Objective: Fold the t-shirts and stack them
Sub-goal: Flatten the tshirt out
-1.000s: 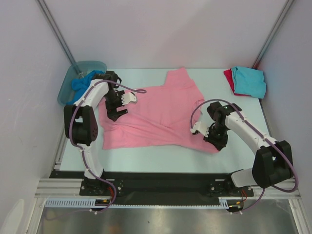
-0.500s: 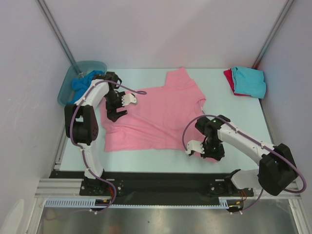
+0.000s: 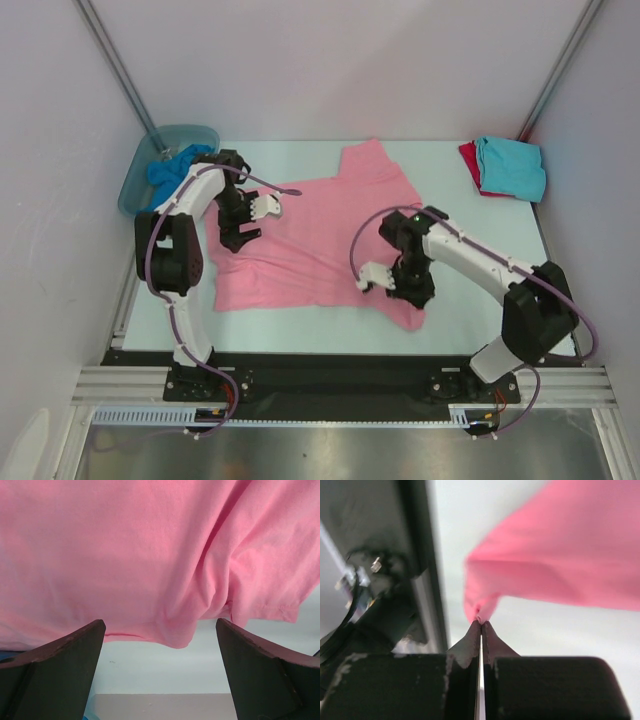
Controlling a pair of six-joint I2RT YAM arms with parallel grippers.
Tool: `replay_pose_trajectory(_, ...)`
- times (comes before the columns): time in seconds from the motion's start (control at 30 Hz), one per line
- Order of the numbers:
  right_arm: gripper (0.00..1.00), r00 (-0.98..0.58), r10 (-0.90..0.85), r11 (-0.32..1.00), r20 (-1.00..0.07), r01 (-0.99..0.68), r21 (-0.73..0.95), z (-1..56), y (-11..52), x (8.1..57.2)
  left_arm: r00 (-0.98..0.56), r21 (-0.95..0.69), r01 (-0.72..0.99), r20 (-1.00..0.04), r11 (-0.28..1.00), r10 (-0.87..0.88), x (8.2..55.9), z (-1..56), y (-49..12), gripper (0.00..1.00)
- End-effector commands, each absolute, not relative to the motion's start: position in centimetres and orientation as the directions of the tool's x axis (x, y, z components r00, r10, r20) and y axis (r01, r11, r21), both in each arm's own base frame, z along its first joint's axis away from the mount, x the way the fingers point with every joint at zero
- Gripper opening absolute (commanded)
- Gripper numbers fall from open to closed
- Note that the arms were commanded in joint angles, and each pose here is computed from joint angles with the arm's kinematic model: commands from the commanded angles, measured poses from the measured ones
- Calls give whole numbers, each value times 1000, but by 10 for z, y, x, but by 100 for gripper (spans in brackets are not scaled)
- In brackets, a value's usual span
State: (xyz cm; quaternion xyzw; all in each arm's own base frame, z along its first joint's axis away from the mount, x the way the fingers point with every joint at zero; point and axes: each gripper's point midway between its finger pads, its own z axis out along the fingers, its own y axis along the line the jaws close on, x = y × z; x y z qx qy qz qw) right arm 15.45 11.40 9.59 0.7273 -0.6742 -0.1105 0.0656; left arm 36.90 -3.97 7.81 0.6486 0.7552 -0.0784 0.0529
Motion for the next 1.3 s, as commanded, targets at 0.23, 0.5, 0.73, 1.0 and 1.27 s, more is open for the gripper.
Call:
replay_pose_trajectory(0.23,0,-65,-929,2,-365,-985,170,190,216,240,-109,-61,993,-250,97,962,367,84,-51,100)
replay_pose_trajectory(0.5,0,75,-892,-154,-445,-978,144,205,288,224,-114,-71,993,-275,98,955,363,82,-56,100)
replay_pose_trajectory(0.73,0,131,-831,-165,-540,-986,15,237,317,247,-119,-69,992,-286,103,951,363,83,-58,100)
replay_pose_trajectory(1.0,0,268,-774,-248,-573,-962,-115,246,373,257,-129,-73,991,-302,112,945,362,81,-61,100)
replay_pose_trajectory(1.27,0,199,-865,-209,-460,-977,-29,203,339,268,-124,-61,992,-295,111,948,360,83,-58,100)
